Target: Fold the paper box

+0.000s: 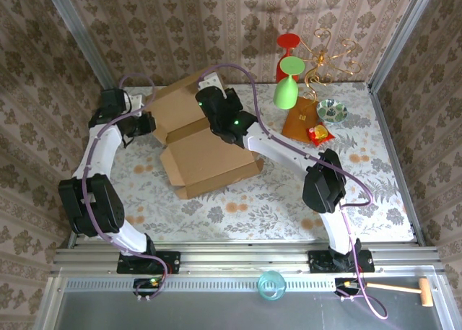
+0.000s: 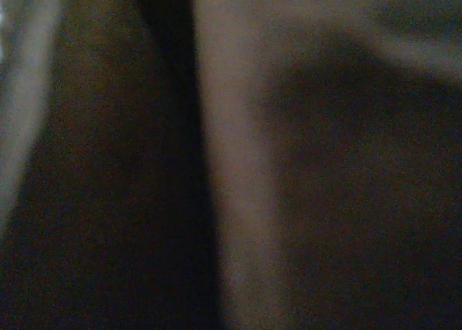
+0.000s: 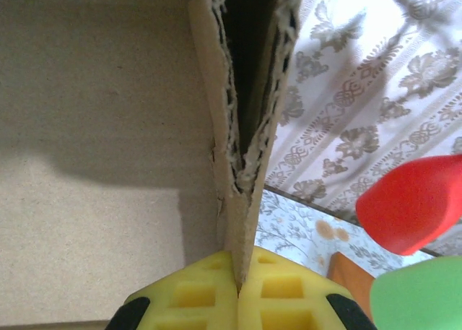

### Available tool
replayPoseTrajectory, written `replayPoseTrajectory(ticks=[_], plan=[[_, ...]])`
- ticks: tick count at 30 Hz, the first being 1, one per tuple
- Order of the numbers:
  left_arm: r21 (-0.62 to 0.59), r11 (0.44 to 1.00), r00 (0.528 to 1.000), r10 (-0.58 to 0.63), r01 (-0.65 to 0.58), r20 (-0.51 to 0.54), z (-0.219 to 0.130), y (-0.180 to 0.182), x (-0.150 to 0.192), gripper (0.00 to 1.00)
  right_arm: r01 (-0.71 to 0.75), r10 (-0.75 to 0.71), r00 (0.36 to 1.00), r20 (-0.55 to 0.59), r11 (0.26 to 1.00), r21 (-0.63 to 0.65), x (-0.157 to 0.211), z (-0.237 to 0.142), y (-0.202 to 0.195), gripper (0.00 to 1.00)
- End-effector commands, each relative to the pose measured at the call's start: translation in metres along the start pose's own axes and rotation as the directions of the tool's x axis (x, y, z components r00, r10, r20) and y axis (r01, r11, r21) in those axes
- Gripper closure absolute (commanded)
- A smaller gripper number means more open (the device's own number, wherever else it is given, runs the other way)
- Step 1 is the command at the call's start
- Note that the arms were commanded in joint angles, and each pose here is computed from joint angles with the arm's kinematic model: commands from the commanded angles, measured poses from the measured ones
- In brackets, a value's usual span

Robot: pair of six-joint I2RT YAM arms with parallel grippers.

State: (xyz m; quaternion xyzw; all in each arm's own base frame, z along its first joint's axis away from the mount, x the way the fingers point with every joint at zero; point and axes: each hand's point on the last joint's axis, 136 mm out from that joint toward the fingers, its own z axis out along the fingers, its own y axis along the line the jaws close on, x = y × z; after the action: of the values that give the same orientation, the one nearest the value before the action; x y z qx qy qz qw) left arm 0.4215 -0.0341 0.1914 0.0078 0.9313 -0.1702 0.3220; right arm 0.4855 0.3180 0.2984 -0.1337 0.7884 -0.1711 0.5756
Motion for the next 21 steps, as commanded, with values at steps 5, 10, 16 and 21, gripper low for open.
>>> replayPoseTrajectory(ticks=[5, 10, 16, 21], plan=[[0.012, 1.0, 1.0, 0.012, -0.012, 0.023, -0.013, -0.019, -0.012, 1.0, -0.019, 0.02, 0.999, 0.038, 0.999, -0.031, -0.02, -0.009, -0.005, 1.0], [0.017, 1.0, 1.0, 0.017, -0.017, 0.02, -0.016, -0.021, -0.012, 1.0, -0.082, 0.09, 0.994, 0.058, 0.988, -0.129, -0.034, -0.009, -0.015, 1.0], [0.024, 0.999, 1.0, 0.022, -0.022, 0.02, -0.018, -0.023, -0.011, 1.0, -0.124, 0.143, 0.987, 0.069, 0.967, -0.222, -0.036, -0.003, -0.023, 0.99], [0.021, 0.999, 0.999, 0.027, -0.028, 0.019, -0.019, -0.023, -0.011, 1.0, -0.159, 0.179, 0.982, 0.063, 0.958, -0.237, -0.035, 0.003, -0.035, 0.92]])
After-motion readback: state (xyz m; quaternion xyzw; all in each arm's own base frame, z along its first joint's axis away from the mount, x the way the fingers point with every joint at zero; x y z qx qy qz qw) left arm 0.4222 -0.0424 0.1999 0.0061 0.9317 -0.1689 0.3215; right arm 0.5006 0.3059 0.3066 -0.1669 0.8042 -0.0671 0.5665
